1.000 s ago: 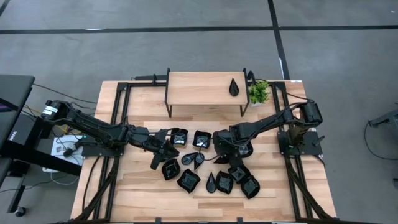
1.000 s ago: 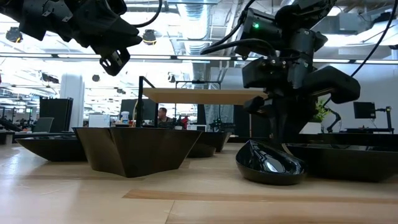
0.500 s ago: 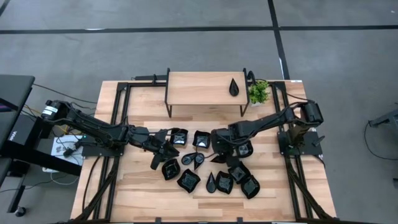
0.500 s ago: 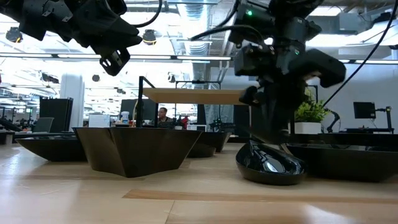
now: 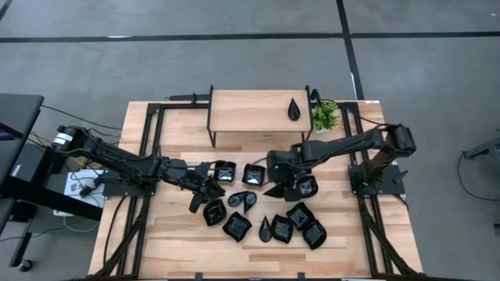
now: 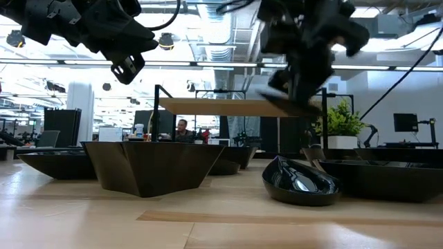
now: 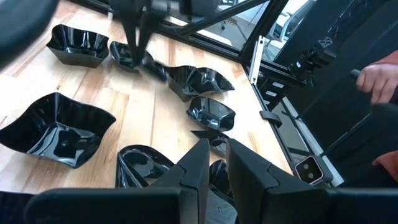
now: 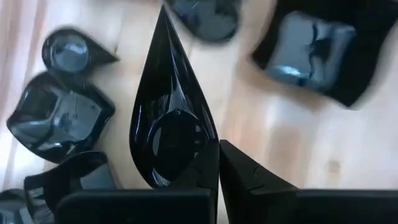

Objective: Pick & Place Mini shaped plates
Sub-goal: Stack the black drop shaped plate on top of the black drop shaped plate on the shelf

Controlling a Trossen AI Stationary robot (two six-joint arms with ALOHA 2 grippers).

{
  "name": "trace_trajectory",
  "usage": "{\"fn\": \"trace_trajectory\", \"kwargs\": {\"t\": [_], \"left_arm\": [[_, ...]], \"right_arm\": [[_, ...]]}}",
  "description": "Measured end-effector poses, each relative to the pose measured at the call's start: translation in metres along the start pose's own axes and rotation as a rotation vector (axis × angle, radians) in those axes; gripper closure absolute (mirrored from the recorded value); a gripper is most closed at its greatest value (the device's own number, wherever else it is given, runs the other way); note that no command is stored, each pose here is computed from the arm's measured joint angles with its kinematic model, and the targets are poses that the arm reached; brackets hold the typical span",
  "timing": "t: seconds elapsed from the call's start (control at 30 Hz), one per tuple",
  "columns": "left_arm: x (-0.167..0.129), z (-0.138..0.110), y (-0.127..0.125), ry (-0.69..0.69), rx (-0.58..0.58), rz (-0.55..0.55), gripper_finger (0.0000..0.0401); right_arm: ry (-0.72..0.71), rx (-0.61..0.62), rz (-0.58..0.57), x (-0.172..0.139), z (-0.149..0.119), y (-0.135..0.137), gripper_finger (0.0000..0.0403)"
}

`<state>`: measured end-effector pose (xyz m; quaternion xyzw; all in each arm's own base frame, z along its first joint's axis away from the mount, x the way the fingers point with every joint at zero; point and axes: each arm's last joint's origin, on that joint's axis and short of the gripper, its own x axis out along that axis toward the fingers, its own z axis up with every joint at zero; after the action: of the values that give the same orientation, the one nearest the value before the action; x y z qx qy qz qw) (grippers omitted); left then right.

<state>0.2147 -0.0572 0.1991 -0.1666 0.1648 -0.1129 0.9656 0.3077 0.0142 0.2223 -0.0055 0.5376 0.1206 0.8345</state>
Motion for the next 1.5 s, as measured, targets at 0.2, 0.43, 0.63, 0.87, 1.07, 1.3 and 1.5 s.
{"fn": "trace_trajectory", "kwargs": {"t": [0.2,0.43,0.63,0.87,1.07,1.3,1.5], "left_arm": [[0.0,0.0,0.0,-0.001,0.003,0.0,0.0345],[0.0,0.0,0.0,-0.001,0.003,0.0,0.0345],[0.0,0.0,0.0,-0.005,0.004,-0.002,0.0345],[0.0,0.001,0.0,-0.006,0.004,-0.002,0.0345],[0.0,0.001,0.001,-0.007,0.025,0.001,0.0345],[0.0,0.001,0.001,-0.008,0.086,0.002,0.0345],[0.0,0.001,0.001,-0.008,0.089,0.002,0.0345]], "right_arm": [[-0.15,0.103,-0.042,-0.049,-0.004,-0.008,0.0403],[-0.331,0.338,-0.193,-0.101,-0.016,-0.022,0.0403],[-0.479,0.593,-0.339,-0.138,-0.033,-0.037,0.0403],[-0.608,0.866,-0.532,-0.166,-0.053,-0.057,0.0403],[-0.59,1.071,-0.598,-0.163,-0.064,-0.088,0.0403],[-0.522,1.331,-0.584,-0.143,-0.074,-0.125,0.0403],[-0.498,1.402,-0.594,-0.138,-0.08,-0.136,0.0403]]}}
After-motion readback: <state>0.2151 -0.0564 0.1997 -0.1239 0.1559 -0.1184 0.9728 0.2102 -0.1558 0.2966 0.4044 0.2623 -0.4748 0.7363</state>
